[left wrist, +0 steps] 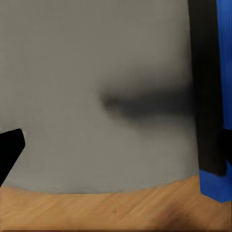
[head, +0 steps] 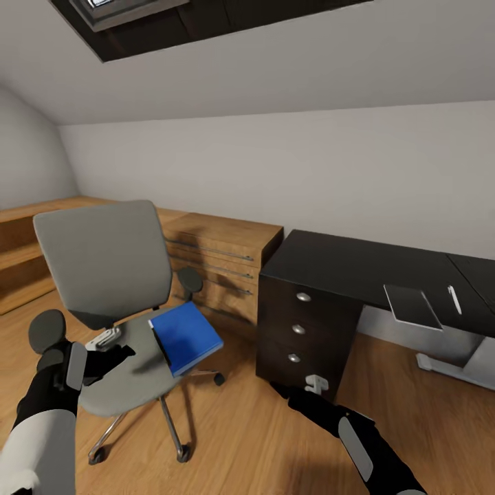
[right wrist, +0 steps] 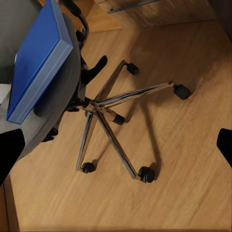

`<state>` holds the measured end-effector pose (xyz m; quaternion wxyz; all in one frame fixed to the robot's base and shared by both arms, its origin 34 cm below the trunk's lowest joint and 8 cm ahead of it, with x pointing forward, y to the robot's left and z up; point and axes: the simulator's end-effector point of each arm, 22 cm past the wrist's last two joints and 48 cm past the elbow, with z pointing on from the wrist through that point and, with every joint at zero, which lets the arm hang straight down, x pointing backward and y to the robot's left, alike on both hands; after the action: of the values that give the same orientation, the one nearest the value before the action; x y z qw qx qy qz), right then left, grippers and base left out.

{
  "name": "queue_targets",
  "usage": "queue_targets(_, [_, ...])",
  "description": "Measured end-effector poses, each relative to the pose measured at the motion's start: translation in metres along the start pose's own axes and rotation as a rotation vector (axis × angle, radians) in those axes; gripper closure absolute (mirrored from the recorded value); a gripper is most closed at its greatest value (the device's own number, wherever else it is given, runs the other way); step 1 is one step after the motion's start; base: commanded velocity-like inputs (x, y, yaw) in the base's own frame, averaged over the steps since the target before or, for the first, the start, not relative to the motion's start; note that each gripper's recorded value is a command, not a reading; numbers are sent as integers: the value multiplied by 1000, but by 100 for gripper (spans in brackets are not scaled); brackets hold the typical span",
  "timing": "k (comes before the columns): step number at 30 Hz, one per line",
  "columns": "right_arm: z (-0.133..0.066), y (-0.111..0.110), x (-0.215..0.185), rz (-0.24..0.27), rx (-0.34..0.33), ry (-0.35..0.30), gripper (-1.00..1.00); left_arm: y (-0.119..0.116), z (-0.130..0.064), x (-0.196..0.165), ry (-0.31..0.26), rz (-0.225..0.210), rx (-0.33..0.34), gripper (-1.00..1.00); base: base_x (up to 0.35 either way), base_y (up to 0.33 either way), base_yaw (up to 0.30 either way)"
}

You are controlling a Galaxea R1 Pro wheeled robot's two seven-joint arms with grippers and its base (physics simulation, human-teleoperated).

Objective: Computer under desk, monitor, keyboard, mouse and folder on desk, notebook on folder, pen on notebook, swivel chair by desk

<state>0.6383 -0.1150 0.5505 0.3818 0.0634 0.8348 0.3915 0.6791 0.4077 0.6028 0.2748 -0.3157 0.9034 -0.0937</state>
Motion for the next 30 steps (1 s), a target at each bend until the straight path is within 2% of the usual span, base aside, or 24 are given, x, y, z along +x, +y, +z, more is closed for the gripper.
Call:
queue_targets(3, [0, 0, 0, -1, 0, -1, -100, 0, 0, 1, 2, -1, 0, -100, -33, -3, 0])
queue_targets(6, [0, 1, 0, -1, -2, -1, -100, 6, 9, 14, 41, -3, -13, -100, -4, 0, 0])
queue_targets(10, [0, 1, 1, -2, -2, 1, -100, 9, 12, 20, 58, -4, -19, -100, -1, 0, 0])
queue_targets(17, [0, 1, 1, -2, -2, 1, -100, 17, 14, 22, 68, -7, -34, -100, 0, 0, 0])
queue_targets(30, [0, 1, 1, -2, -2, 1, -100, 20, 15, 22, 71, -7, -37, -100, 0, 0, 0])
